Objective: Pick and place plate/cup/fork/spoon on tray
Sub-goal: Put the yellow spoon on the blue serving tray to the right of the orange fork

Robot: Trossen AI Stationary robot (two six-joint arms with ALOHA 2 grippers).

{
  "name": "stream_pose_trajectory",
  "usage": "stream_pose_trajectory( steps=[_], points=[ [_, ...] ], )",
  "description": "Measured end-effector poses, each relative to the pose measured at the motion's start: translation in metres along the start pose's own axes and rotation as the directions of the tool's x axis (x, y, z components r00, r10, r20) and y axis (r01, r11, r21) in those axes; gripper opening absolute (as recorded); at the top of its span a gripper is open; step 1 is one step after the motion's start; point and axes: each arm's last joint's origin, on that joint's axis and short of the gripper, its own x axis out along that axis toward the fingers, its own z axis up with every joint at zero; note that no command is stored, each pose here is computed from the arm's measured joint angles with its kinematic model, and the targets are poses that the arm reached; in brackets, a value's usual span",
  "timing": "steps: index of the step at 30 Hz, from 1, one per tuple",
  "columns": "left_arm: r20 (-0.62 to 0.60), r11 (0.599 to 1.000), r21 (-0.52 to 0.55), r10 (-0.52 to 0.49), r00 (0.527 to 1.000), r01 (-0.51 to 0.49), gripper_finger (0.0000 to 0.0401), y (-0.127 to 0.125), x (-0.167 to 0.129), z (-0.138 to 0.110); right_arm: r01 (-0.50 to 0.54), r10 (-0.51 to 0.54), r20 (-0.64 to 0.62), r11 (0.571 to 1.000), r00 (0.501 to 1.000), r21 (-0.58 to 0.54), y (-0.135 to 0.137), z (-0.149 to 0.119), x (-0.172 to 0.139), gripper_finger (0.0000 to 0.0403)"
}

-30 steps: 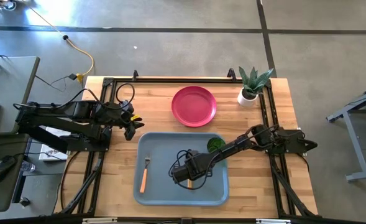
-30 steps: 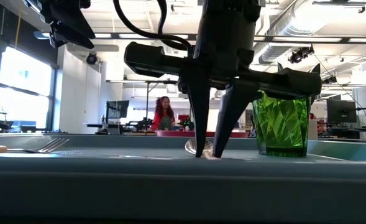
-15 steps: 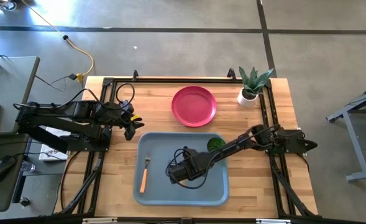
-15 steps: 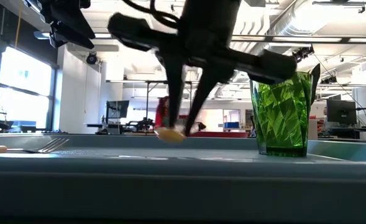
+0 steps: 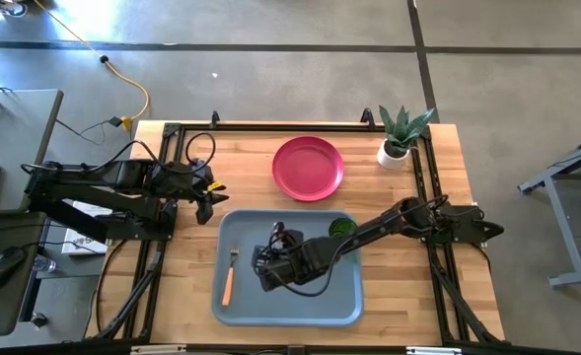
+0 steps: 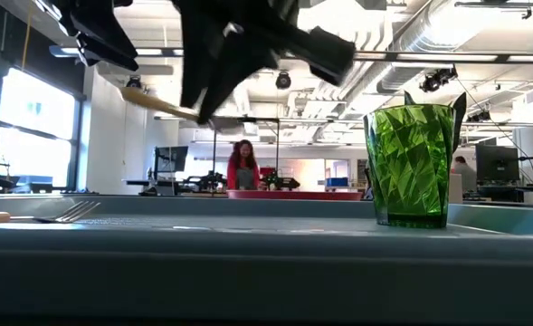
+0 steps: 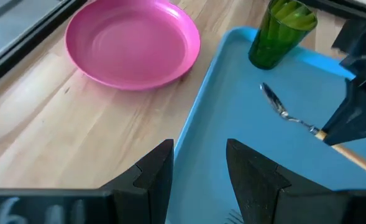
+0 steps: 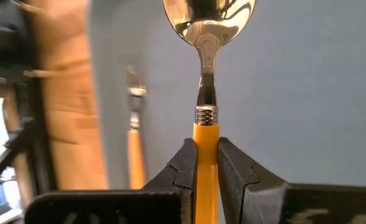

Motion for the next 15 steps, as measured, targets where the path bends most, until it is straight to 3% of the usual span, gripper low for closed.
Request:
stream_pose_trajectory(
  steps=[11, 15],
  points=[
    [-0.004, 0.993, 0.114, 0.013, 1.0, -0.012, 0.014, 0.001, -0.003, 0.0, -0.142, 0.143, 0.048, 0.99, 0.989, -0.018, 0.03, 0.008, -0.027, 0.0003],
    [-0.008, 0.982, 0.18, 0.065, 0.998, -0.063, 0.014, 0.003, -0.012, 0.005, -0.169, 0.17, 0.073, 0.985, 0.983, -0.022, 0.037, 0.014, -0.03, 0.0003]
  ],
)
